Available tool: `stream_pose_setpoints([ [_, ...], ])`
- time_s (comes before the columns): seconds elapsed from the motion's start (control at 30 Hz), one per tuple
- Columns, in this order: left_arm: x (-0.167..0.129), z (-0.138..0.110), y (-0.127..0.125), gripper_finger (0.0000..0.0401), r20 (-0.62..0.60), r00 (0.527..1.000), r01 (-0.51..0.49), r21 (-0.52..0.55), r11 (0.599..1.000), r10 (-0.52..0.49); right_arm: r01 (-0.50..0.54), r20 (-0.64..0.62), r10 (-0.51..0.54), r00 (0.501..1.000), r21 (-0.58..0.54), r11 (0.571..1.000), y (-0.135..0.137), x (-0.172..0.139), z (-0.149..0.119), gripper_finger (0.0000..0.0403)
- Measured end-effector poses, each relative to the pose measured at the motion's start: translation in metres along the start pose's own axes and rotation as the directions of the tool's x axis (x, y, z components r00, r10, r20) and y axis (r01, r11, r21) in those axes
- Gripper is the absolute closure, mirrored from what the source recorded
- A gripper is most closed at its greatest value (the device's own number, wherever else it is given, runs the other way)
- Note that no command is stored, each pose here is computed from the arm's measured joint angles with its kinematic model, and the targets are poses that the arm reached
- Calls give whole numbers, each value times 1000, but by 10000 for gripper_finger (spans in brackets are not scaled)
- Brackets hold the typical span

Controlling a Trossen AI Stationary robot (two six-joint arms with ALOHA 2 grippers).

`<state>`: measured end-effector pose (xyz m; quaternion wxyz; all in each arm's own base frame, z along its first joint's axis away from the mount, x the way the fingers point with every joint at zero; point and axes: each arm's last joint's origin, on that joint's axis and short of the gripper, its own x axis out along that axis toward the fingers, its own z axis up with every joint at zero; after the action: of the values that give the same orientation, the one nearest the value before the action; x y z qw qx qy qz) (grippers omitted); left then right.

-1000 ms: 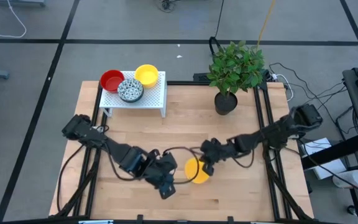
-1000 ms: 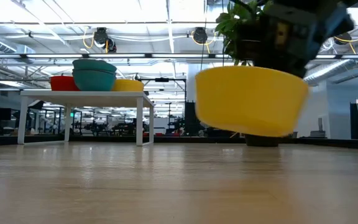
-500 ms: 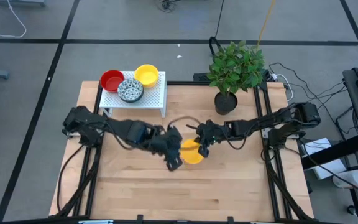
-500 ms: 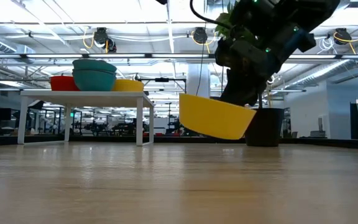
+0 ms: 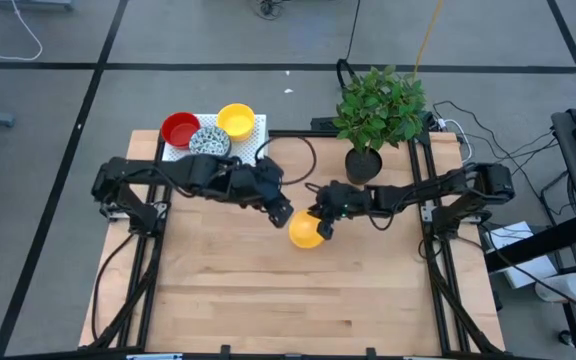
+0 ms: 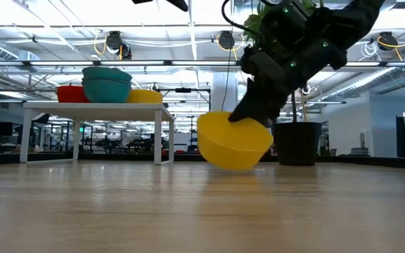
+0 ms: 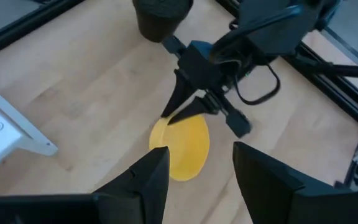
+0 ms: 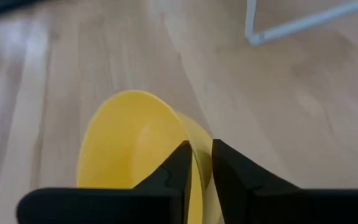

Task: Pick & Place Mini bowls
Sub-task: Stack the yellow bowl on the yellow bowls on the shelf

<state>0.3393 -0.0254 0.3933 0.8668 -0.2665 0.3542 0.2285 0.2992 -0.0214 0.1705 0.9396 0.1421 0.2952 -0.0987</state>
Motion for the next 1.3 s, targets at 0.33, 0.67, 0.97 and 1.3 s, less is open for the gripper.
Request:
stream_pose_setpoints([
  [0.33, 4, 11, 12, 219, 16, 999, -28, -23, 999, 28, -26, 36, 26, 999, 25, 999, -3, 28, -8, 336],
  [0.67, 5, 13, 14, 219, 10, 1000, -30, 102, 994, 29, -32, 48, 30, 998, 41, 999, -4, 30, -8, 275],
  [0.97, 10, 6, 8, 219, -100, 993, 92, 359, 929, -60, -47, 85, 43, 995, 41, 998, 2, -20, 18, 227],
  [1.3, 57, -22, -18, 219, -211, 978, 138, 607, 783, -9, -97, 175, 88, 981, 41, 994, 10, -95, 37, 243],
])
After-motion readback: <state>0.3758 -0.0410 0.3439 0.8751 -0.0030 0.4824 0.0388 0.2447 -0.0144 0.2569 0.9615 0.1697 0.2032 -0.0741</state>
